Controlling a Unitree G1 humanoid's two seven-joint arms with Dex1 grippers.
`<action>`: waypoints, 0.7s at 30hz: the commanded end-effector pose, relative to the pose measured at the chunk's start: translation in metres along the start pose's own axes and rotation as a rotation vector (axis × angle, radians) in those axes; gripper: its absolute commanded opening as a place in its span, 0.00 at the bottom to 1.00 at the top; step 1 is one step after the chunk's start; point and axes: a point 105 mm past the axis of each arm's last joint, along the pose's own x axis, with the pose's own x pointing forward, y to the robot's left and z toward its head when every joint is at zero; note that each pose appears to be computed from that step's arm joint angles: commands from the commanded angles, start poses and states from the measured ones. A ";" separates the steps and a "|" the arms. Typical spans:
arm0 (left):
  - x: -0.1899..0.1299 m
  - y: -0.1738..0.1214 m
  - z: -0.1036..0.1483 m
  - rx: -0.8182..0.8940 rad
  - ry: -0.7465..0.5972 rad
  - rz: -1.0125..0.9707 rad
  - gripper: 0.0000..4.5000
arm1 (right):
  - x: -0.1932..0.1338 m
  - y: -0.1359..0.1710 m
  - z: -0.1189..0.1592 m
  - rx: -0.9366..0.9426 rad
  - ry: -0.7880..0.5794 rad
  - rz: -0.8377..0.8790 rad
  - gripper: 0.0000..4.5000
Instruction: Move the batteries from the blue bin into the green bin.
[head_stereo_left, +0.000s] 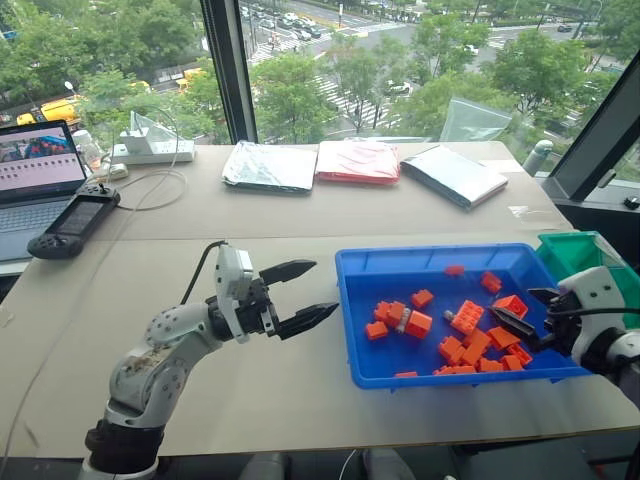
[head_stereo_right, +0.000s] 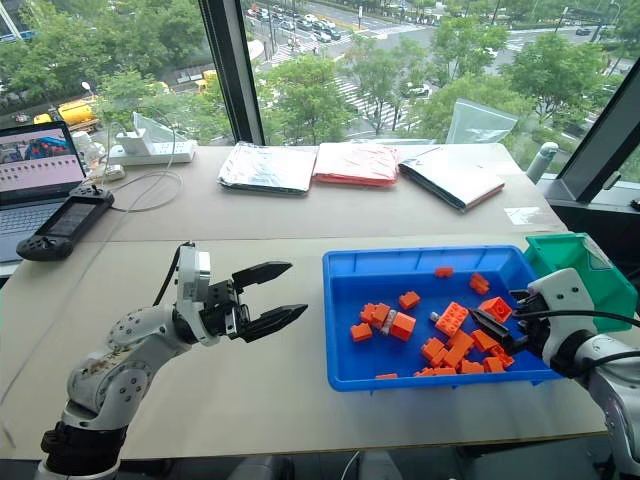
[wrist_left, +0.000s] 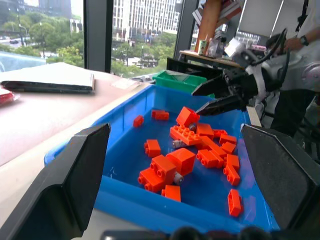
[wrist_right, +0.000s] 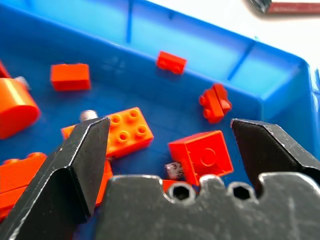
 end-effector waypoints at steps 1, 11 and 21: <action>0.001 -0.008 0.002 0.027 -0.014 -0.048 1.00 | -0.001 -0.010 0.005 -0.045 0.021 -0.017 0.99; 0.005 -0.017 -0.006 0.033 0.003 -0.085 1.00 | 0.012 -0.015 -0.010 -0.087 0.157 0.048 0.99; 0.005 -0.017 -0.011 0.031 0.012 -0.069 1.00 | 0.023 -0.019 -0.009 -0.055 0.156 0.014 0.94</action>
